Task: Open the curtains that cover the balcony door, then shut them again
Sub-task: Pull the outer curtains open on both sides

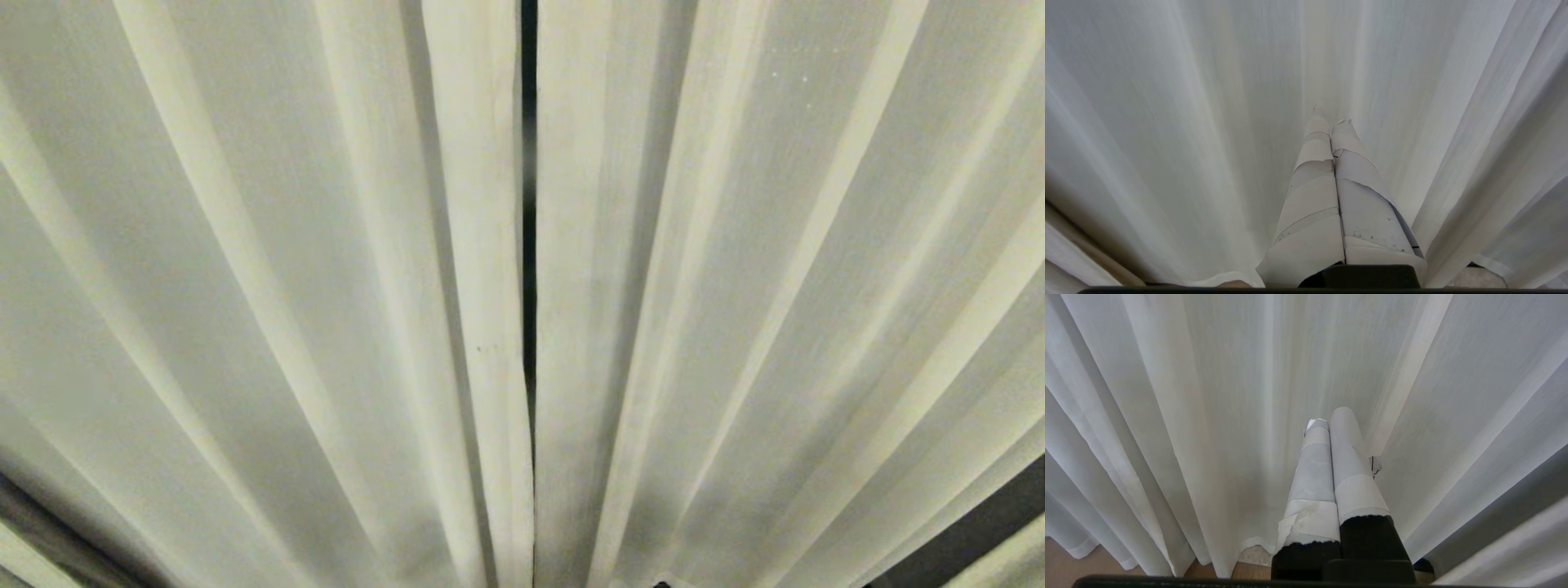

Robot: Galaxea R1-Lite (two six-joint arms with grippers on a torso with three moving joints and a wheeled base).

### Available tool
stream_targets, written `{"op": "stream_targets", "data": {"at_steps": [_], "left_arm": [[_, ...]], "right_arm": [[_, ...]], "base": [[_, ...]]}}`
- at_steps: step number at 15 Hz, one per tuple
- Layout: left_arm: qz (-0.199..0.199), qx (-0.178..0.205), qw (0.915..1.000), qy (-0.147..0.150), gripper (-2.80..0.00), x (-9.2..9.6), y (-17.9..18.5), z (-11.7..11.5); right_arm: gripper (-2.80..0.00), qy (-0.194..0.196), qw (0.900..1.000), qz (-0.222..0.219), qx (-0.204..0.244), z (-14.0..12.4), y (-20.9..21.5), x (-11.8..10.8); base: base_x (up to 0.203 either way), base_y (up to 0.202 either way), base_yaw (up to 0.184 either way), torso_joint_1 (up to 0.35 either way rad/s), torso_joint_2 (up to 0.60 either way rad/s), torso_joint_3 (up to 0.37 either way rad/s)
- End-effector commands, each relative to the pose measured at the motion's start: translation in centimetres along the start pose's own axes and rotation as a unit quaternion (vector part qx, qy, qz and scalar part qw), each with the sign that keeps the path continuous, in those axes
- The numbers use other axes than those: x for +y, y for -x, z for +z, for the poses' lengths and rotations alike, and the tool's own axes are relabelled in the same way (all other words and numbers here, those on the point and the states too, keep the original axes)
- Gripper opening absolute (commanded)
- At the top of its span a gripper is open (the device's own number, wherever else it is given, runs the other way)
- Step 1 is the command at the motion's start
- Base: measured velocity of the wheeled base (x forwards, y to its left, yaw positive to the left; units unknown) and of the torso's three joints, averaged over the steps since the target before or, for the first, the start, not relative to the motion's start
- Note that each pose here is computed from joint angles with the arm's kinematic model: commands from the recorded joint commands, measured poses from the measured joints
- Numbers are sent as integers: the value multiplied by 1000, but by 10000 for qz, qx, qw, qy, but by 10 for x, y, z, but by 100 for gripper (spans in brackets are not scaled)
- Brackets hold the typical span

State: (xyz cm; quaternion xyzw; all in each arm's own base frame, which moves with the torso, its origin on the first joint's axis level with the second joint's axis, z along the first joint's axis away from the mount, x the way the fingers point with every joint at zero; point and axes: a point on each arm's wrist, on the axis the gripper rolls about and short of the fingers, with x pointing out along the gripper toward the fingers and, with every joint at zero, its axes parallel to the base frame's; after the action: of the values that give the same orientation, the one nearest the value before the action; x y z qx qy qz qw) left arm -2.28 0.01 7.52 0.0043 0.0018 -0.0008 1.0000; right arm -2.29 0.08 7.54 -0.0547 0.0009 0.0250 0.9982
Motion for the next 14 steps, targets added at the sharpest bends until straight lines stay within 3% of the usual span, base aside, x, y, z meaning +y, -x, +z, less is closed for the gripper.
{"op": "stream_targets", "data": {"at_steps": [1, 14], "left_arm": [[6, -3, 10000, 2, -280, 0, 0, 0], [-34, -3, 9999, -111, -280, 0, 0, 0]], "right_arm": [[-280, 1, 10000, 1, 8, 0, 0, 0], [-280, 4, 10000, -2, 9, 0, 0, 0]], "base": [[0, 0, 0, 0, 0, 0], [0, 0, 0, 0, 0, 0]]}}
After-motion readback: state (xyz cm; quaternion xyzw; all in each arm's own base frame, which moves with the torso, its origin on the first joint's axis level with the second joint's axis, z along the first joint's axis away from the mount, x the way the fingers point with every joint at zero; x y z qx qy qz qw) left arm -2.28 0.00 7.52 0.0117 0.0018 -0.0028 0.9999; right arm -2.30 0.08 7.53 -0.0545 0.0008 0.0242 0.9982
